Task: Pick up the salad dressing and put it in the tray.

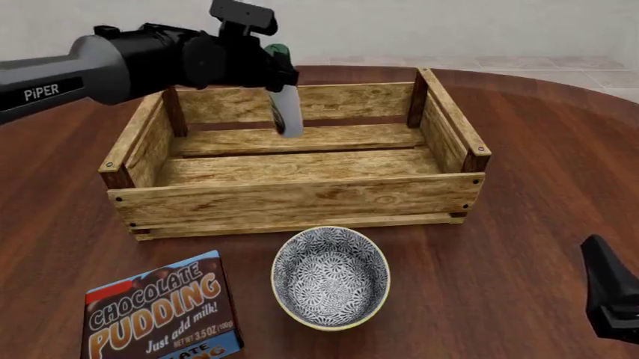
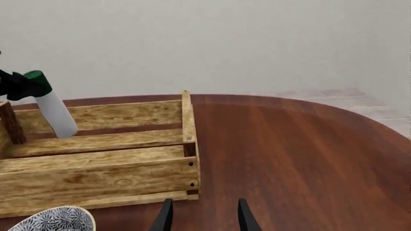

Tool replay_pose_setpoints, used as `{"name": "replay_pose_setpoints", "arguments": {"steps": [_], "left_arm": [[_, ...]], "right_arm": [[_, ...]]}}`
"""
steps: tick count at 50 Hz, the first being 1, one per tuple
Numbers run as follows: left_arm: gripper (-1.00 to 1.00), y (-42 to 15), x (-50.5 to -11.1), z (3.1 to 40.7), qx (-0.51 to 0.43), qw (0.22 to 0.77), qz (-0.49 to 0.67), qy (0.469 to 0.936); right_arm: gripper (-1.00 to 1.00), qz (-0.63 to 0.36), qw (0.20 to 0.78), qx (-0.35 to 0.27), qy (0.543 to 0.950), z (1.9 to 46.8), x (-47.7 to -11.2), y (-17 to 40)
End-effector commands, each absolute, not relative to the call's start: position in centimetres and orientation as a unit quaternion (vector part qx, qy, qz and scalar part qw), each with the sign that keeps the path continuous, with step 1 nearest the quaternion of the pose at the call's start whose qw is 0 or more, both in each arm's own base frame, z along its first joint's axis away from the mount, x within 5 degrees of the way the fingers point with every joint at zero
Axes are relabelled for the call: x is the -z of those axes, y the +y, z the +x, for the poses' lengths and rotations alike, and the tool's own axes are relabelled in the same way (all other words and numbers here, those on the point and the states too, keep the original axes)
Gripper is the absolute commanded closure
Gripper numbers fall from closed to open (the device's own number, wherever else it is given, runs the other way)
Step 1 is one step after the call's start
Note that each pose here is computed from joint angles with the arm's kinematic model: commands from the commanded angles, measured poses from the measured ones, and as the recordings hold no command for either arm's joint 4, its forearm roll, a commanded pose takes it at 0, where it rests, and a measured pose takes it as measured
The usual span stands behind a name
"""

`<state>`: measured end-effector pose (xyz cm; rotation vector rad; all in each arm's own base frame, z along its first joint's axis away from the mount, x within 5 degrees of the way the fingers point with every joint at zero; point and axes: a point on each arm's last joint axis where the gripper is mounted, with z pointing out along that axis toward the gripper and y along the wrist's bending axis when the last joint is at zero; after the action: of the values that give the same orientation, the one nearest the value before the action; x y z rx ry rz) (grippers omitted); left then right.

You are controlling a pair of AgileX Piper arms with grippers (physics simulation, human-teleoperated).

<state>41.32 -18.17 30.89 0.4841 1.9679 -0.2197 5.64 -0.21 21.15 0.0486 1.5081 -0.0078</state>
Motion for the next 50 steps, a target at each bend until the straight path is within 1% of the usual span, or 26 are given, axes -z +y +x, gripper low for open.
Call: {"name": "replay_pose_setpoints", "arguments": {"steps": [1, 50], "left_arm": [[1.00, -18.6, -29.9, 42.0, 0.091, 0.520, 0.204, 0.825], [1.00, -18.5, -24.0, 43.2, 0.094, 0.484, 0.184, 0.850]], "right_arm": [[-1.00, 0.022, 0.730, 0.004, 0.683, 5.6, -21.2, -0.2], [-1.00, 0.033, 0.732, 0.005, 0.680, 5.6, -21.2, -0.3]]}}
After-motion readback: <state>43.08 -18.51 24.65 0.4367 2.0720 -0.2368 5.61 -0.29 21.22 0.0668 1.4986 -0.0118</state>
